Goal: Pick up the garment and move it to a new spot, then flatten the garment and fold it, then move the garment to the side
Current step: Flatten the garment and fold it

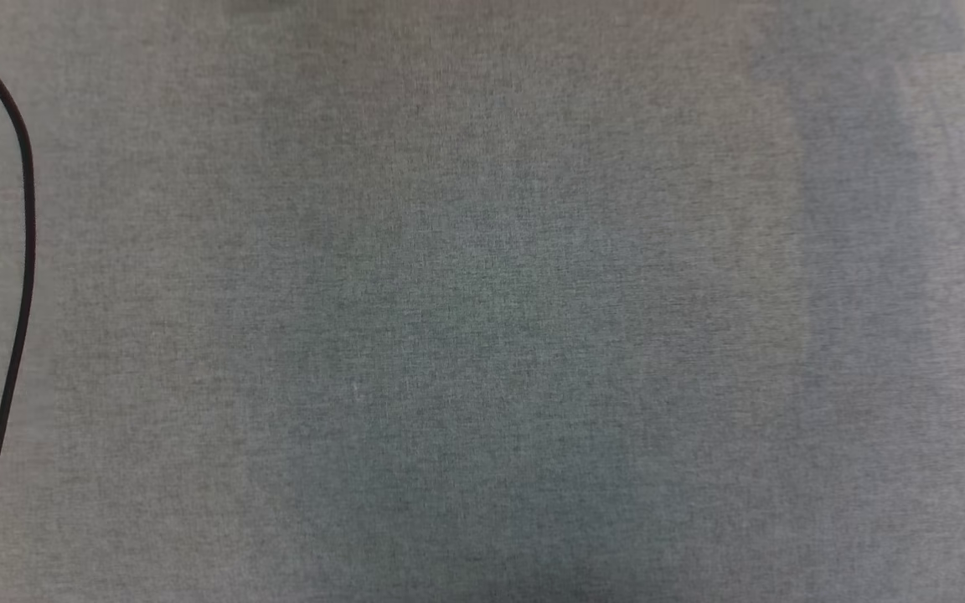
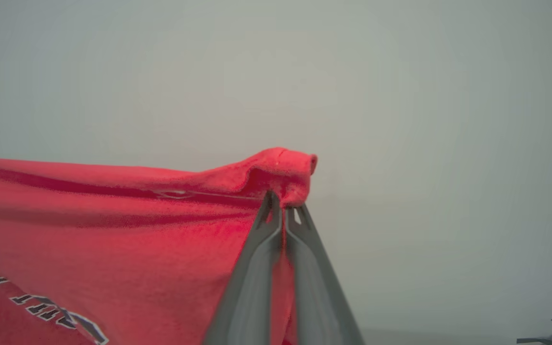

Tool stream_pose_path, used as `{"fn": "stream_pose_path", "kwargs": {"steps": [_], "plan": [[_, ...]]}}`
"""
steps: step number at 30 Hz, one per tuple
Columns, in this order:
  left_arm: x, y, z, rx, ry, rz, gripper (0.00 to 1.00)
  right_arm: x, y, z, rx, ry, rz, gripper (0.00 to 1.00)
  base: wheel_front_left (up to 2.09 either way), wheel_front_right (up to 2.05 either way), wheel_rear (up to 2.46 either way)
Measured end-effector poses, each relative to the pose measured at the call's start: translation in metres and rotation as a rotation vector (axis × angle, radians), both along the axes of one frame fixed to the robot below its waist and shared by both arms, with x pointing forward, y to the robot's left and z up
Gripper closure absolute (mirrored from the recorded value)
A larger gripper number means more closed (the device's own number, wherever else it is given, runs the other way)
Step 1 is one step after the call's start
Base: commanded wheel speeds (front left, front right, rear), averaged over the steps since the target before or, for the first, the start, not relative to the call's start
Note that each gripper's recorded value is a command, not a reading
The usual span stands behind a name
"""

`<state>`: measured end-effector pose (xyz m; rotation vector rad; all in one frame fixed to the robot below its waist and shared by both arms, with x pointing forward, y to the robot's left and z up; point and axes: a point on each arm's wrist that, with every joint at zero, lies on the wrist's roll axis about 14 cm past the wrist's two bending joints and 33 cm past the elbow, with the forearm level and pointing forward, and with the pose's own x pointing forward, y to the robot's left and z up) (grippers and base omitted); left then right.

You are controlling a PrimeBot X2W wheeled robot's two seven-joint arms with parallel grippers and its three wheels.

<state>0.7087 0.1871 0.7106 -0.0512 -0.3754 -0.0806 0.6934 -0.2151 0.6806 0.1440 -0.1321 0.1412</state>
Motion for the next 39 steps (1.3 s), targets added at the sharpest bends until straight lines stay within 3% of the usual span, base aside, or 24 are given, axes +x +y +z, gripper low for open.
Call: {"fn": "stream_pose_path", "kwargs": {"steps": [9,14,20,27,39], "plan": [[0.022,0.003,-0.087,-0.055,0.147,-0.024,1.00,0.025,0.016,-0.088,-0.044,0.159,0.045,1.00,0.00,0.00,0.00],[0.004,0.013,-0.154,-0.081,0.289,-0.019,1.00,0.011,0.030,-0.135,-0.080,0.230,0.092,1.00,0.00,0.00,0.00],[-0.052,0.016,-0.227,-0.139,0.452,-0.029,1.00,-0.041,0.032,-0.197,-0.108,0.344,0.127,1.00,0.00,0.00,0.00],[-0.138,0.024,-0.271,-0.198,0.543,-0.021,1.00,-0.116,0.031,-0.246,-0.097,0.459,0.157,1.00,0.00,0.00,0.00],[-0.285,0.029,-0.299,-0.220,0.650,0.013,1.00,-0.228,0.013,-0.264,-0.050,0.527,0.151,1.00,0.00,0.00,0.00]]}}
